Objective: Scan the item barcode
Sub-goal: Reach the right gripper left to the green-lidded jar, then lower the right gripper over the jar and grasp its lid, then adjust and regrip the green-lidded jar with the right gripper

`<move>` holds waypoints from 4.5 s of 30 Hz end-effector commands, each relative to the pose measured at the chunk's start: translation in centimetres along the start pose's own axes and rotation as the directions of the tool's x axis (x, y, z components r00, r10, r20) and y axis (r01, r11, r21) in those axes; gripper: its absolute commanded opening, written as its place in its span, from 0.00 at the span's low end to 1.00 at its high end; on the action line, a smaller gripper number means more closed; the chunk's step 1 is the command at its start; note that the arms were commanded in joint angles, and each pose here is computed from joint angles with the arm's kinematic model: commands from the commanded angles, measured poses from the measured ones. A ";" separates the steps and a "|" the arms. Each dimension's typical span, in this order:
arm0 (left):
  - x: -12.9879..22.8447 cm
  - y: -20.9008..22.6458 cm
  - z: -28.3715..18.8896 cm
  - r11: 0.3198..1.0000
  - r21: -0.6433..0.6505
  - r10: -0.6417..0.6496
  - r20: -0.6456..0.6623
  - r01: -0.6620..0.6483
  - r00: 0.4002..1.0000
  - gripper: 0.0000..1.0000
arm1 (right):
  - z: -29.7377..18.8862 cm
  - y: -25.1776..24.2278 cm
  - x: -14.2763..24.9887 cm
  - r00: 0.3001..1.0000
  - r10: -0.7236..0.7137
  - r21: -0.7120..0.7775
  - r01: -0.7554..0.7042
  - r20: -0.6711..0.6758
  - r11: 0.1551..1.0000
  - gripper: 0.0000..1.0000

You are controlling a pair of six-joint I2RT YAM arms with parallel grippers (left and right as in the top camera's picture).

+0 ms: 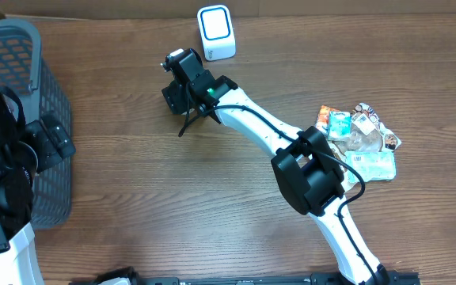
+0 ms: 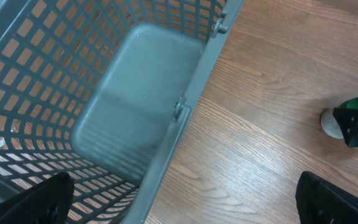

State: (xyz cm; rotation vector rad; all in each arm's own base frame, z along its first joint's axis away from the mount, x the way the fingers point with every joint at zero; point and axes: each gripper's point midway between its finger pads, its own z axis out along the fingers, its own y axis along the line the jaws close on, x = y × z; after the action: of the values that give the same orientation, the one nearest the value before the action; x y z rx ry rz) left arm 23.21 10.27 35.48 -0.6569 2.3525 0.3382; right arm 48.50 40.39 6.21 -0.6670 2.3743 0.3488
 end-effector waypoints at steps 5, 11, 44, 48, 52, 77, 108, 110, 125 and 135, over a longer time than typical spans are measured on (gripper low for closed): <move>-0.5 0.3 -0.5 1.000 -0.007 -0.030 0.023 0.030 0.999 1.00 | 0.2 0.0 1.1 0.999 -0.009 0.012 0.010 -0.043 1.000 0.64; -0.5 0.3 -0.5 1.000 -0.007 -0.030 0.023 0.030 0.999 1.00 | -1.4 0.1 1.8 0.995 -0.010 0.002 0.011 -0.098 1.000 0.65; -0.5 0.3 -0.5 1.000 -0.007 -0.030 0.023 0.030 0.999 1.00 | -15.9 5.4 10.2 0.512 -0.859 -0.637 0.659 -0.010 0.400 0.77; -0.5 0.3 -0.5 1.000 -0.008 -0.030 0.023 0.030 0.999 1.00 | -15.8 5.4 10.4 0.464 -0.885 -0.640 0.690 0.033 0.338 0.78; -0.5 0.3 -0.5 1.000 -0.007 -0.030 0.023 0.030 0.999 1.00 | -15.6 5.4 10.1 0.467 -0.883 -0.631 0.697 0.039 0.341 1.00; -0.5 0.3 -0.5 1.000 -0.007 -0.030 0.023 0.030 0.999 1.00 | -13.7 4.3 9.0 0.691 0.546 0.175 -0.533 -0.474 0.828 0.98; -0.5 0.3 -0.5 1.000 -0.007 -0.030 0.023 0.030 0.999 1.00 | -11.8 6.4 15.0 0.673 0.608 0.388 -0.472 -0.420 0.791 0.93; -0.5 0.3 -0.5 1.000 -0.007 -0.030 0.023 0.030 0.999 1.00 | -11.8 6.3 15.3 0.671 0.607 0.394 -0.466 -0.426 0.792 0.88; -0.5 0.3 -0.5 1.000 -0.007 -0.030 0.023 0.030 0.999 1.00 | -12.2 6.2 15.8 0.770 -0.231 -0.084 0.226 -0.595 0.970 0.70; -0.5 0.3 -0.5 1.000 -0.007 -0.030 0.023 0.030 0.999 1.00 | -13.0 5.4 16.7 0.341 -0.857 -0.515 0.691 -0.386 0.506 0.74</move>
State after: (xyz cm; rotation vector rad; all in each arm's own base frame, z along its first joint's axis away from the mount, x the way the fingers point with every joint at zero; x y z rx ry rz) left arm 23.21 10.28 35.49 -0.6569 2.3522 0.3382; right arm 27.50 33.75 5.77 -1.8362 2.5402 -0.0112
